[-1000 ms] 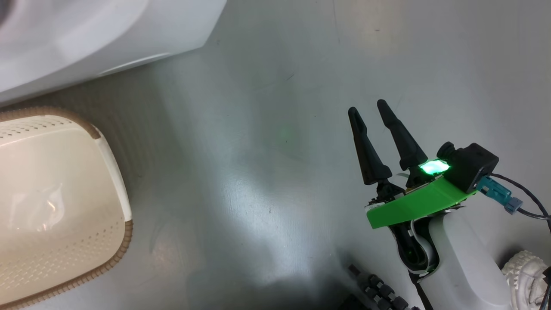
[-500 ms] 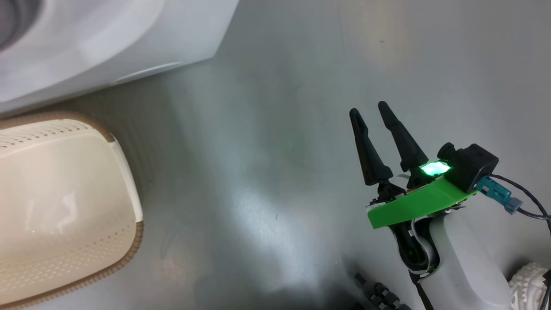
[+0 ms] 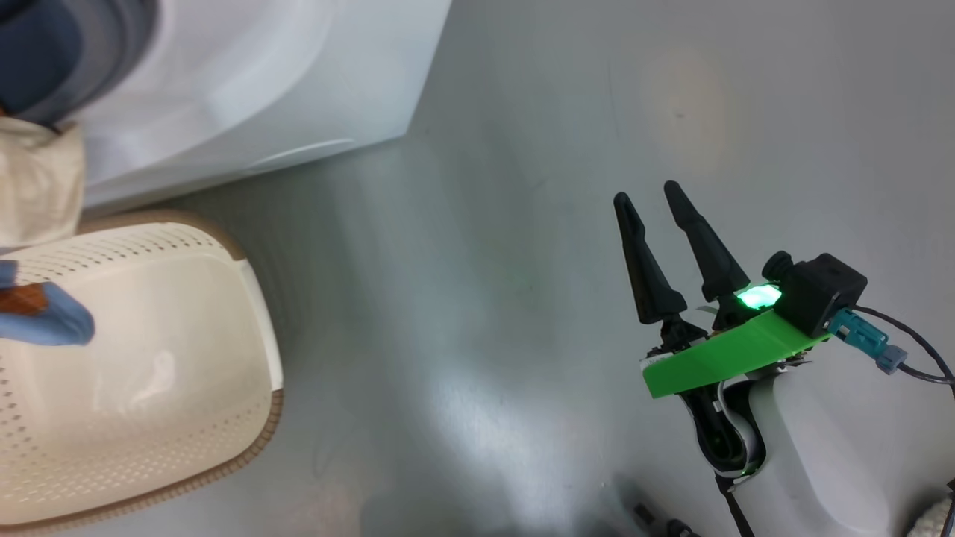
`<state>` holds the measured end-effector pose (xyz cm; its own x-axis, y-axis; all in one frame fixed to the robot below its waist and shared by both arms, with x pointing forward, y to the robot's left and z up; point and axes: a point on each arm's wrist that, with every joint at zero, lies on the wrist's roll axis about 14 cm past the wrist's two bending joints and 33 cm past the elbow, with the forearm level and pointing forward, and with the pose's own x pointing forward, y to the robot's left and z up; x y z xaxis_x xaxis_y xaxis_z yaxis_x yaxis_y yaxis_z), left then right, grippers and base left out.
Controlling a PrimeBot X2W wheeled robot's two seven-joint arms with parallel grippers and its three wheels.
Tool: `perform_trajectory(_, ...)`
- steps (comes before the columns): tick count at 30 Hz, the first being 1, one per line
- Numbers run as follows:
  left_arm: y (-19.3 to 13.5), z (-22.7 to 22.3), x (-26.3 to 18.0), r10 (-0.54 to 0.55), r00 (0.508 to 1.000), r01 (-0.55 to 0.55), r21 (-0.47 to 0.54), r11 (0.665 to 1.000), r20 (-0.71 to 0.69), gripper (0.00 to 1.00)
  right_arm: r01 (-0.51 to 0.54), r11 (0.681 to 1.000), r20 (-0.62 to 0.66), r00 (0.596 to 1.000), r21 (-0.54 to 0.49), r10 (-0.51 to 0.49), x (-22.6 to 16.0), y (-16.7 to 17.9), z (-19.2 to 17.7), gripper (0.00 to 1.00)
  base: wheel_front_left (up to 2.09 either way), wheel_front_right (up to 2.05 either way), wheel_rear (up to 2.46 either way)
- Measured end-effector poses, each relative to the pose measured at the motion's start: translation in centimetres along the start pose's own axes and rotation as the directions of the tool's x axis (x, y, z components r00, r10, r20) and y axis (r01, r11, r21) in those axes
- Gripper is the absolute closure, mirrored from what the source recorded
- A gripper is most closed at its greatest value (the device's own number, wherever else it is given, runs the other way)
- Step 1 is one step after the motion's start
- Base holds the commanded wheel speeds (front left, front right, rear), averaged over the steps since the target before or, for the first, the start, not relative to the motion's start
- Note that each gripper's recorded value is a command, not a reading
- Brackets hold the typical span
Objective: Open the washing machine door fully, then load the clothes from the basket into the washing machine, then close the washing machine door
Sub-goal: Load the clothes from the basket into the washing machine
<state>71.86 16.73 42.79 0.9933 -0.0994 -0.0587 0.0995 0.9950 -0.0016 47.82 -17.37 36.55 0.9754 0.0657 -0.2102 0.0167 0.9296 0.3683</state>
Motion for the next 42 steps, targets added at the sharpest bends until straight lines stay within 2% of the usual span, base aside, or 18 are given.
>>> perform_trajectory(8, -1.3, -0.2, -3.1, -0.02, 1.0, 0.02, -0.027, 0.999, -0.019, 0.0, -0.005, 1.0, 0.023, 1.0, -0.017, 0.005, -0.9, 0.6, 1.2, 0.0, 0.0, 0.0, 0.0)
perform_trajectory(14, -1.0, 0.3, -5.9, -0.009, 1.0, 0.007, -0.066, 0.998, -0.024, 0.0, -0.017, 1.0, 0.054, 0.998, -0.019, 0.018, -1.6, 1.3, 2.5, 0.0, 0.0, 0.0, 0.0)
perform_trajectory(26, 0.1, 3.4, -10.3, 0.026, 0.997, -0.018, -0.105, 0.994, 0.078, 0.0, -0.058, 0.998, 0.083, 0.995, -0.013, 0.059, -2.2, 3.1, 3.6, 0.0, 0.0, 0.0, 0.0)
perform_trajectory(33, 0.1, 1.7, -13.0, 0.04, 0.997, -0.032, -0.119, 0.992, 0.071, 0.0, -0.052, 0.999, 0.078, 0.996, -0.011, 0.053, -2.3, 2.9, 3.4, 0.0, 0.0, 0.0, 0.0)
perform_trajectory(38, 1.5, 1.4, -15.1, 0.111, 0.991, -0.096, -0.175, 0.98, 0.08, 0.0, -0.054, 0.998, 0.081, 0.995, -0.012, 0.055, -2.3, 3.0, 3.5, 0.0, 0.0, 0.0, 0.0)
perform_trajectory(42, 2.0, 0.1, -17.3, 0.13, 0.99, -0.119, -0.174, 0.978, 0.052, 0.0, -0.051, 0.999, 0.086, 0.995, -0.011, 0.052, -2.3, 2.9, 3.7, 0.0, 0.0, 0.0, 0.0)
